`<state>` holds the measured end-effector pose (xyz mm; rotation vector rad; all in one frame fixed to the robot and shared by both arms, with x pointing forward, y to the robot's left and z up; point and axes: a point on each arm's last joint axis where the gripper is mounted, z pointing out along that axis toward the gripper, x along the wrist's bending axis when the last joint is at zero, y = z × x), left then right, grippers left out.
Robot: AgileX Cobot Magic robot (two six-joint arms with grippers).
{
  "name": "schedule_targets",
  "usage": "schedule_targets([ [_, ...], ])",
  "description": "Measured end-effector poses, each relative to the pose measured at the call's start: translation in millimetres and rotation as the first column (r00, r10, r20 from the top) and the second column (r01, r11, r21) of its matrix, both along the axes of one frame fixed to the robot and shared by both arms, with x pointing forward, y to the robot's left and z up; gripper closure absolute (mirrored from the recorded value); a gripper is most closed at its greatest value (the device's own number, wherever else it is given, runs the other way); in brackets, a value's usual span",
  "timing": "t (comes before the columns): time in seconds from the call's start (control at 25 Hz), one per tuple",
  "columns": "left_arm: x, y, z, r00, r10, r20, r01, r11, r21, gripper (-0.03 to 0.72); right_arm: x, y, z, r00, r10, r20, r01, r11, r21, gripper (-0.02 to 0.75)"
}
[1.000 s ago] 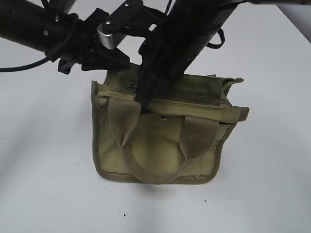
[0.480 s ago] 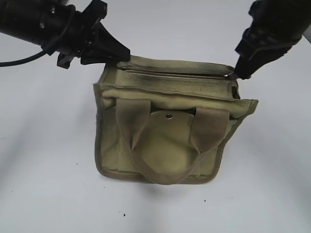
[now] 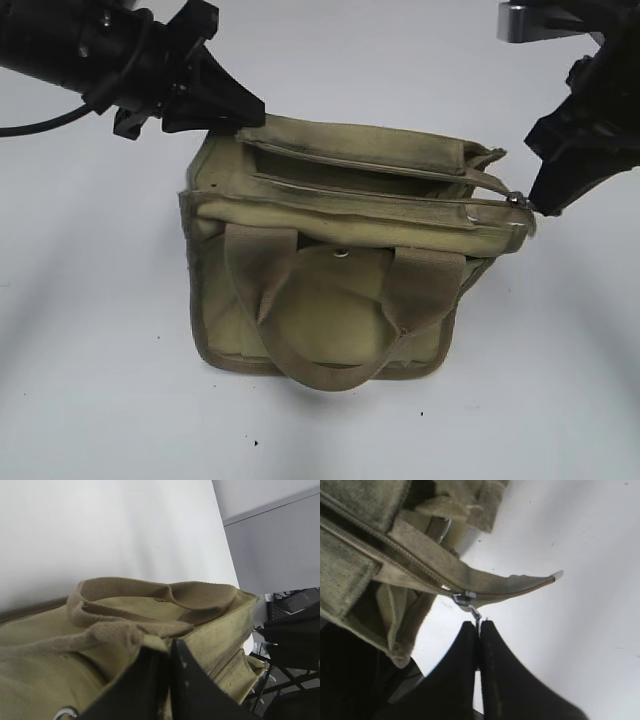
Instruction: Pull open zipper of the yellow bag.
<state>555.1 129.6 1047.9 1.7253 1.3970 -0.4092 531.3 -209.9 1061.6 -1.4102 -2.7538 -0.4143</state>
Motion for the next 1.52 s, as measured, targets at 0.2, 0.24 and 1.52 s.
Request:
schedule_targets([
  [0.2,-5.6,4.4,9.0,0.998,-0.023,0.053,0.021,0.999,0.046,0.439,-15.6,0.8,24.7,0.996,-0.074,0.042,0.071,0.994,0.079,0.535],
  [0.24,-9.3,7.1,16.1,0.996,-0.031,0.085,0.026,0.998,0.063,0.377,-20.8,-1.0,32.2,0.993,-0.103,0.059,0.097,0.992,0.086,0.458],
  [1.52,-317.7,171.0,13.7,0.751,0.043,0.659,-0.405,0.818,0.408,0.198,-251.2,-66.5,-19.2,0.877,-0.252,0.409,0.202,0.966,0.164,0.162],
])
